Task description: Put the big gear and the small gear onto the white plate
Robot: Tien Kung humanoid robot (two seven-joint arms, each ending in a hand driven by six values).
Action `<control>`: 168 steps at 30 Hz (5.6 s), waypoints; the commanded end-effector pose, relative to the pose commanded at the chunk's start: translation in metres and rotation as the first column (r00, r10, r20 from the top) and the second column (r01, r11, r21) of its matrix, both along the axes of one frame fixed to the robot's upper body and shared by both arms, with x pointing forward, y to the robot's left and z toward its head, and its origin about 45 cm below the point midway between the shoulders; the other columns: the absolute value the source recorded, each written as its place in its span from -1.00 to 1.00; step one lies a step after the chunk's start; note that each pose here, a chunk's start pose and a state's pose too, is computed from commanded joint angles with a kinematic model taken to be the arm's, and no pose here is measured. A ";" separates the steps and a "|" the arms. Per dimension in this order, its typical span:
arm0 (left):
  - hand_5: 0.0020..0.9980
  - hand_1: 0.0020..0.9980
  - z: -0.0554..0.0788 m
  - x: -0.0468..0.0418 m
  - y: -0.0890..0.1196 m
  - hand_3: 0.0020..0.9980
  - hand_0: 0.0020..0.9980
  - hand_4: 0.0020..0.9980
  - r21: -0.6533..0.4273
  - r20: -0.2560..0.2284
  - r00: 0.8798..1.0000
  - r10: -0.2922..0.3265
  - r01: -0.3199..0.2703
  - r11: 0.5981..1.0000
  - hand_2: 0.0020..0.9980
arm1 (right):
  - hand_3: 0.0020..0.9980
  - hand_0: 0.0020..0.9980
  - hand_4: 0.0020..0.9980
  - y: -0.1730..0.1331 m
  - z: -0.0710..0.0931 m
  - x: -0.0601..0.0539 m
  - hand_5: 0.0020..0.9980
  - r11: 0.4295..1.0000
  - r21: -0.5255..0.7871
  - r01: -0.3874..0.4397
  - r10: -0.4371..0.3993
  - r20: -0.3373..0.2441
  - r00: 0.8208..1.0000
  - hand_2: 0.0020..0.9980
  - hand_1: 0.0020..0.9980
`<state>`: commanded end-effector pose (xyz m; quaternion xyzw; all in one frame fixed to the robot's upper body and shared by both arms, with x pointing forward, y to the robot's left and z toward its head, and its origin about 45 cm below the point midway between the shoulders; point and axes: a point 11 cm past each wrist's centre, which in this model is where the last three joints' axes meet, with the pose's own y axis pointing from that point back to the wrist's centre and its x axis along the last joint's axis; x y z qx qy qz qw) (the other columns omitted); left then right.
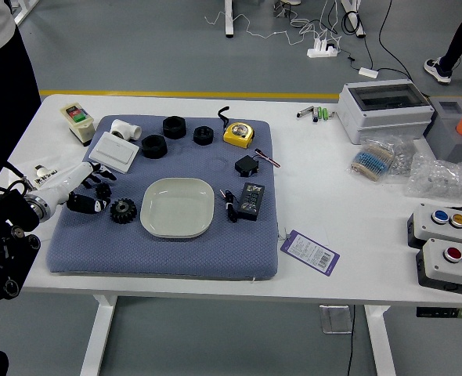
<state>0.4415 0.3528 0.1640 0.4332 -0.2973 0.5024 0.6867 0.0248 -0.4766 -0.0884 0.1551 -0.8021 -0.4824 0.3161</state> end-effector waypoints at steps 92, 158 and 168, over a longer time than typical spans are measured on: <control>-0.26 0.69 0.073 -0.0135 -0.107 0.66 0.48 1.00 0.158 0.045 0.911 -0.411 0.400 0.903 0.96 | 0.12 0.34 0.57 -0.002 0.001 0.002 0.35 1.000 -0.005 -0.004 0.004 0.005 1.000 0.47 0.37; -1.00 -0.06 0.004 -0.0133 -0.041 0.08 -0.16 0.25 0.144 -0.122 0.966 -0.227 0.244 0.959 0.02 | 0.12 0.34 0.57 -0.001 0.001 0.004 0.35 1.000 -0.002 0.000 0.000 0.010 1.000 0.47 0.37; -1.00 -0.22 0.027 -0.0088 -0.030 0.03 -0.36 0.27 0.116 -0.032 0.983 -0.181 0.183 0.976 -0.09 | 0.12 0.34 0.57 -0.001 0.000 0.001 0.35 1.000 -0.002 -0.003 0.003 0.004 1.000 0.47 0.37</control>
